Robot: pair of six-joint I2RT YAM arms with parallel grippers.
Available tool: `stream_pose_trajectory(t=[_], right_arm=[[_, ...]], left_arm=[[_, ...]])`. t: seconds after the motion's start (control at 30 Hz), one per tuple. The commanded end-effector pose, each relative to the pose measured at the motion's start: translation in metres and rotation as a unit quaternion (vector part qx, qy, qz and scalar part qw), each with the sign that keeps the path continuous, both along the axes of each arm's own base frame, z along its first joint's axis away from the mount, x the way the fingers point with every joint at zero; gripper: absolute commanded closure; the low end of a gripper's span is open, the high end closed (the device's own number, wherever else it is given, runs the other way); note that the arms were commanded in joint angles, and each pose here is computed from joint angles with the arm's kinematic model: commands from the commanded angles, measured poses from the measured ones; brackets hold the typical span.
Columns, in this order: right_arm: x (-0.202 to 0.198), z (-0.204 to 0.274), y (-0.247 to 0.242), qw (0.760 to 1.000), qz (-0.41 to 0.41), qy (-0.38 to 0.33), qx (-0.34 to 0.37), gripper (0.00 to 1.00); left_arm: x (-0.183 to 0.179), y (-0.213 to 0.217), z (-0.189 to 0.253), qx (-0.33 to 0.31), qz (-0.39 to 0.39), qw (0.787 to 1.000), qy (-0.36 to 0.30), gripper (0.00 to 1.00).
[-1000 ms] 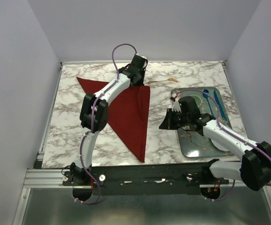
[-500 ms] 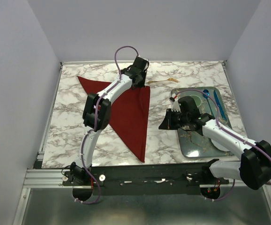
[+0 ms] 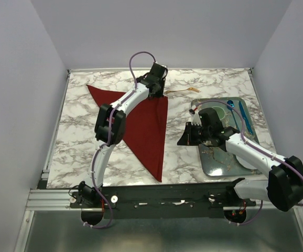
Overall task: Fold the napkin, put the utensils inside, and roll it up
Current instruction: Fold the napkin
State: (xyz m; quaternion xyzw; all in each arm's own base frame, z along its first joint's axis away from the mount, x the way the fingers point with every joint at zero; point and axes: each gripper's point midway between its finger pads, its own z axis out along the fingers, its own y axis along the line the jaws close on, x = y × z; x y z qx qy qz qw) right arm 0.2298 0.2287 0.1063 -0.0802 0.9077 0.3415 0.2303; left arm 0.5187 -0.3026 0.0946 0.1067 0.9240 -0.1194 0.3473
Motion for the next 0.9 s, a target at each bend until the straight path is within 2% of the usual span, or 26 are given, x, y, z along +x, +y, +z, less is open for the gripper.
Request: stream_pose_trajectory(t=[0.0,0.17,0.3,0.33,0.4,0.43,0.5,0.53,0.57,0.63,0.73,0.77,0.83,0.87], right_arm=[[-0.002,-0.004,0.000,1.000,0.002,0.008,0.005,0.85],[-0.002,-0.004,0.000,1.000,0.003,0.009,0.006,0.86],[-0.003,-0.007,0.001,1.000,0.004,0.013,0.004,0.85],[-0.002,-0.008,0.000,1.000,0.002,0.014,0.004,0.86],[-0.003,-0.010,0.002,1.000,0.006,0.017,0.005,0.86],[-0.003,-0.011,0.002,1.000,0.004,0.022,0.007,0.86],[-0.004,-0.009,0.007,0.999,0.008,0.022,0.022,0.86],[-0.004,-0.006,0.008,0.999,0.002,0.022,0.033,0.86],[-0.006,-0.008,0.008,0.999,-0.003,0.024,0.037,0.85],[-0.009,-0.013,0.009,0.998,-0.005,0.027,0.048,0.86],[-0.014,-0.023,0.009,0.998,0.006,0.037,0.043,0.85],[-0.015,-0.029,0.009,0.998,0.010,0.045,0.039,0.86],[-0.019,-0.032,0.014,0.998,0.030,0.047,0.040,0.86],[-0.020,-0.033,0.017,0.998,0.036,0.045,0.040,0.86]], left_arm=[[-0.001,-0.013,-0.014,-0.016,-0.008,1.000,0.017,1.00],[0.004,-0.016,-0.014,-0.020,-0.006,1.000,0.014,0.97],[0.006,-0.018,-0.013,-0.025,-0.002,1.000,0.012,0.87],[0.006,-0.019,-0.013,-0.027,-0.002,1.000,0.012,0.78],[0.009,-0.022,-0.007,-0.036,-0.001,0.999,0.008,0.67],[0.010,-0.021,-0.003,-0.036,0.003,0.999,0.004,0.56],[0.011,-0.022,0.007,-0.053,0.020,0.998,0.006,0.49],[0.011,-0.023,0.026,-0.073,0.027,0.997,-0.002,0.33],[0.010,-0.022,0.034,-0.081,0.031,0.996,-0.004,0.28],[0.003,-0.026,0.070,-0.104,0.019,0.994,-0.020,0.22],[-0.009,-0.006,0.097,-0.112,0.035,0.993,-0.026,0.23],[-0.020,0.001,0.080,-0.103,0.038,0.994,-0.003,0.23],[-0.035,0.004,0.076,-0.113,0.021,0.993,0.020,0.26],[-0.047,0.005,0.056,-0.105,0.011,0.993,0.045,0.26]])
